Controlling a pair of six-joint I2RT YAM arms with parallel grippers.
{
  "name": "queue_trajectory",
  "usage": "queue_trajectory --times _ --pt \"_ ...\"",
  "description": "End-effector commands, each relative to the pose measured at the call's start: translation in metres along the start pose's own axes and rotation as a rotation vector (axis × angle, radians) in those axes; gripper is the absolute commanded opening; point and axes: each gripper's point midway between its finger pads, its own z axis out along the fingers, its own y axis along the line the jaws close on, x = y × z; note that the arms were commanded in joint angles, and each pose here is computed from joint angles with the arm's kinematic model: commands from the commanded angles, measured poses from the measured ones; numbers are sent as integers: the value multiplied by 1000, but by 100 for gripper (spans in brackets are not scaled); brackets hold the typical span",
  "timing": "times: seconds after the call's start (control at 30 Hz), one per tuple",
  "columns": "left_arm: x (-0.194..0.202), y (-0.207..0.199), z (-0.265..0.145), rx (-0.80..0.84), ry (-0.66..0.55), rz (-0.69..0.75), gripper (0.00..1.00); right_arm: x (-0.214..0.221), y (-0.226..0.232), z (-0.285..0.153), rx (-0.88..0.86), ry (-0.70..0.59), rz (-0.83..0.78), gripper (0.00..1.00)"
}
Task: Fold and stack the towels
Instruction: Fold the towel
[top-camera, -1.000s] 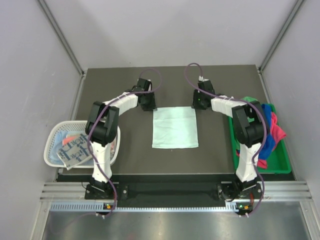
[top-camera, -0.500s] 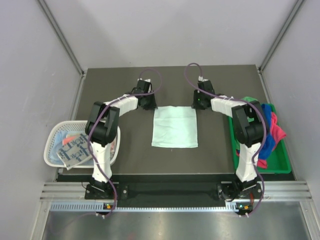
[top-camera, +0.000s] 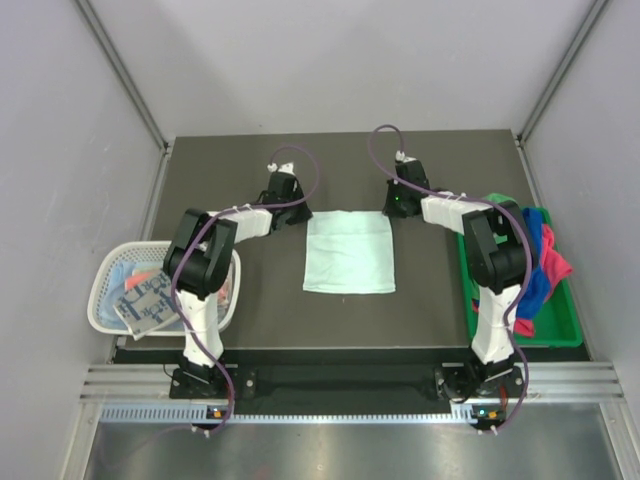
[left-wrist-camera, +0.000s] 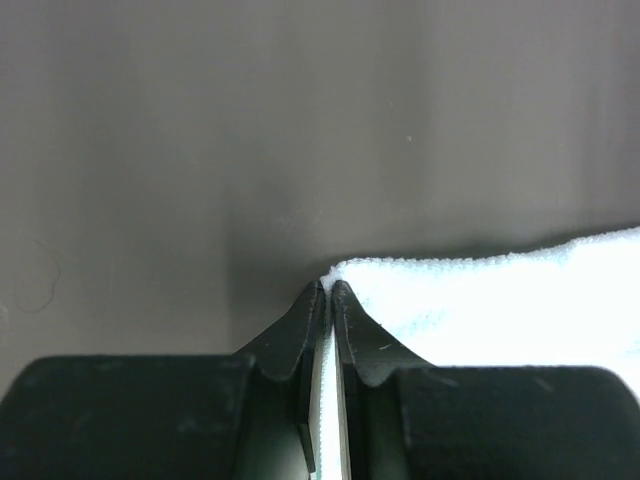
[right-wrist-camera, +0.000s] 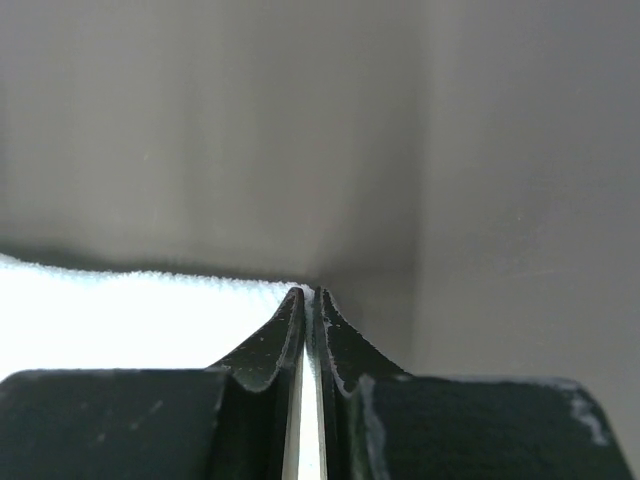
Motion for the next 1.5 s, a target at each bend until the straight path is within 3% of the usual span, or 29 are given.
queue_trajectory --times 0.0,0.47,0.8,1.0,1.47 --pt "-31 -15 -8 51 -136 -2 12 -24 13 -5 -50 -86 12 4" --pt "-69 -50 -34 220 -307 -3 1 -61 24 -40 -107 -273 17 1" --pt "-60 -56 -49 269 -295 23 0 -66 22 -65 -116 -344 22 0" --pt "-54 -52 -70 277 -321 30 0 -56 21 -82 -139 -369 27 0" --pt "-9 -44 -102 321 -239 24 0 2 20 -118 -231 -322 76 0"
